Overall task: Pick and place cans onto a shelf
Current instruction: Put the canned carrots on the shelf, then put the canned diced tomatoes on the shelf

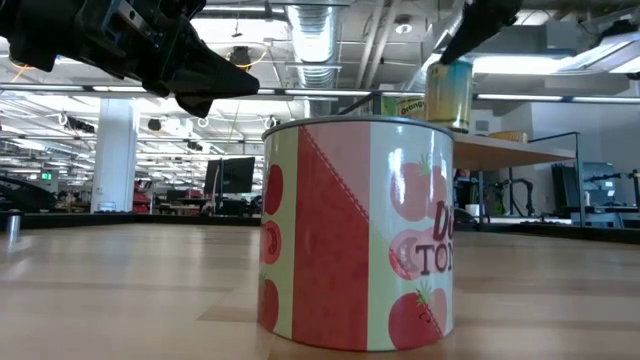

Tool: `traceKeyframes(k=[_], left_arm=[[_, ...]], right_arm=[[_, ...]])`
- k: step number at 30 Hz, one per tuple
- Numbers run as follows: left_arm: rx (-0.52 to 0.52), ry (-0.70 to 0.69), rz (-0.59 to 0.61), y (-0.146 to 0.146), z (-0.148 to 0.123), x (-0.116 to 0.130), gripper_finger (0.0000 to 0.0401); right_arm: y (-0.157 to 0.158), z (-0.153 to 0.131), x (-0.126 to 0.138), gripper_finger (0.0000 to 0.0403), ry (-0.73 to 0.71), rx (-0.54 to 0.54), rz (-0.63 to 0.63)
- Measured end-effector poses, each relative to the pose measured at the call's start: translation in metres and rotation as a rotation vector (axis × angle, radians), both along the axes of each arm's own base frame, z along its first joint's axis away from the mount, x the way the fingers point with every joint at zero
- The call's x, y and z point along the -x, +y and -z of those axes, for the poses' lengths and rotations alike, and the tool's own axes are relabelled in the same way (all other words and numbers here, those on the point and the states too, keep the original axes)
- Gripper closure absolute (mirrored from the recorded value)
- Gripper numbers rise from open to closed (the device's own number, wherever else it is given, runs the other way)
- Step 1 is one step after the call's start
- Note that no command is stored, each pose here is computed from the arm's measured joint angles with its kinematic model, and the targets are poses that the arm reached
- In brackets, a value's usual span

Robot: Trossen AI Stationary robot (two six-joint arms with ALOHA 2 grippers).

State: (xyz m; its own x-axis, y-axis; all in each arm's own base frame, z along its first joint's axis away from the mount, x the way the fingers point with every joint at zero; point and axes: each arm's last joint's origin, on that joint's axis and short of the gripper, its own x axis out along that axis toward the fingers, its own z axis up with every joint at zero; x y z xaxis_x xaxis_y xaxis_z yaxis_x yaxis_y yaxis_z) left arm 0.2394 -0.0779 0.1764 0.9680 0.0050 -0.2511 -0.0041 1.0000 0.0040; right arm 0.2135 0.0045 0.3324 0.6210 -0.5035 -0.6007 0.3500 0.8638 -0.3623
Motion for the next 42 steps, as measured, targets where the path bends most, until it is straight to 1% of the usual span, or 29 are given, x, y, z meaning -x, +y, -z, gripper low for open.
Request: traceKeyframes(k=[7,11,17,25,30,33,36,40,42], left_arm=[[0.0,0.0,0.0,0.0,0.0,0.0,0.0401],[0.0,0.0,0.0,0.0,0.0,0.0,0.0401],[0.0,0.0,0.0,0.0,0.0,0.0,0.0401],[0.001,0.0,0.0,0.0,0.0,0.0,0.0401],[0.001,0.0,0.001,0.0,0.0,0.0,0.0401],[0.001,0.0,0.0,0.0,0.0,0.0,0.0401],[0.001,0.0,0.0,0.0,0.0,0.0,0.0401],[0.01,0.0,-0.002,0.0,0.0,0.0,0.0401],[0.023,0.0,-0.005,0.0,0.0,0.0,0.0401]], right_arm=[[-0.025,0.002,0.0,0.0392,0.038,-0.02,0.042],[-0.031,0.001,0.001,0.0392,0.044,-0.014,0.054],[-0.036,0.002,0.001,0.0389,0.041,-0.049,0.048],[-0.044,0.002,0.002,0.0338,0.041,-0.048,0.086],[-0.05,0.001,0.003,0.0325,0.037,-0.042,0.109],[-0.052,0.001,0.003,0.0324,0.035,-0.035,0.109],[-0.05,-0.002,0.0,0.0324,0.004,-0.027,0.1],[-0.042,-0.011,0.005,0.0324,-0.053,0.023,0.083],[-0.034,-0.017,0.011,0.0328,-0.09,0.018,0.06]])
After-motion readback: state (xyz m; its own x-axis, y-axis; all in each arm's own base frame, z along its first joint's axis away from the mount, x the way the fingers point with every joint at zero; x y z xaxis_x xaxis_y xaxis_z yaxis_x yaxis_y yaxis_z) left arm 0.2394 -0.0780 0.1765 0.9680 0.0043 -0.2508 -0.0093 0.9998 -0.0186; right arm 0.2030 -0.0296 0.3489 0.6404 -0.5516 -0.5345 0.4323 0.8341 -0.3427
